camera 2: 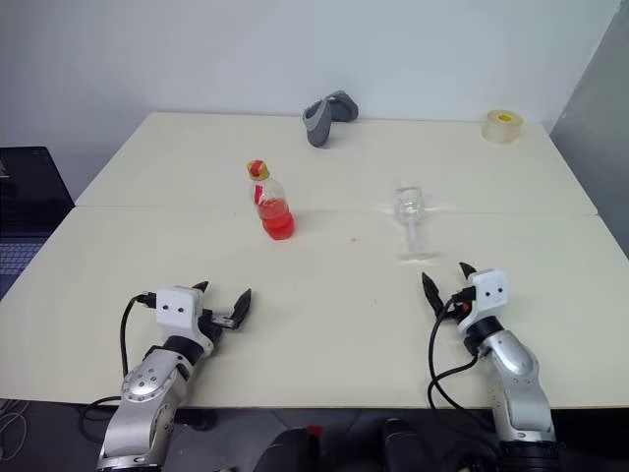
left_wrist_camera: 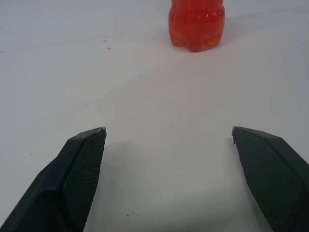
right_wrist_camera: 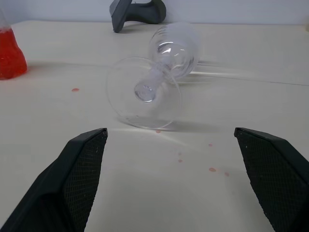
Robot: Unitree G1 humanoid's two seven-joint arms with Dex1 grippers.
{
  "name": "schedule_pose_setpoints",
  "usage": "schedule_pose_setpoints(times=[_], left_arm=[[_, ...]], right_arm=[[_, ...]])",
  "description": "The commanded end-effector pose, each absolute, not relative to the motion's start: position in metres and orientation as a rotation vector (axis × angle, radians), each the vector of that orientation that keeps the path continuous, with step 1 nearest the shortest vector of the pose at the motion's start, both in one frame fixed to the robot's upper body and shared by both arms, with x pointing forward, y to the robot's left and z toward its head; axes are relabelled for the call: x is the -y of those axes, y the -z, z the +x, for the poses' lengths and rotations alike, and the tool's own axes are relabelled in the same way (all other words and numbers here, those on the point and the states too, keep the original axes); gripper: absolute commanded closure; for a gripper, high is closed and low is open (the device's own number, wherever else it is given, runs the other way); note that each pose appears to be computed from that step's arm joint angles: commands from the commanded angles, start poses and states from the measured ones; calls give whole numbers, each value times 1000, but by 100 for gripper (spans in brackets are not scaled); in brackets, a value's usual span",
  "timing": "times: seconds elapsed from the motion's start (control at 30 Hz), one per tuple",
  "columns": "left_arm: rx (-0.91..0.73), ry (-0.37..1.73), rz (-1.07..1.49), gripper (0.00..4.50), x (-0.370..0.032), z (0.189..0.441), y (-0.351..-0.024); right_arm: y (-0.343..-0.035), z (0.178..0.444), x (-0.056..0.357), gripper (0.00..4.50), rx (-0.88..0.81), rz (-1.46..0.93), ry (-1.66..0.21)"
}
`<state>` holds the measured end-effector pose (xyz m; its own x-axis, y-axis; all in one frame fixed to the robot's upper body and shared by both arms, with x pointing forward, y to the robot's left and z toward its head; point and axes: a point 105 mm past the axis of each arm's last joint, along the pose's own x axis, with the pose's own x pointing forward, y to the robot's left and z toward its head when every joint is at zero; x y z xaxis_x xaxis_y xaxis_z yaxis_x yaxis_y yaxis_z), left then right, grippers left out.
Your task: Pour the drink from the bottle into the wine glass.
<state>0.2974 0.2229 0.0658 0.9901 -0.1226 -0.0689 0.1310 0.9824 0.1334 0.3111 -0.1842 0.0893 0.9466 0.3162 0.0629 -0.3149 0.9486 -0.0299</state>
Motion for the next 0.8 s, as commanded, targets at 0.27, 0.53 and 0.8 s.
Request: schedule_pose_setpoints(times=[0.27, 0.53, 0.8], left_arm=[[-19, 146, 185, 2, -218, 299, -75], [51, 164, 150, 2, -223, 306, -95], [80, 241, 120, 2, -203, 326, -105]], right_arm=[[-102, 312, 177, 0, 120, -36, -353], [-120, 279, 123, 0, 126, -128, -743], [-149, 284, 101, 0, 154, -102, -846]])
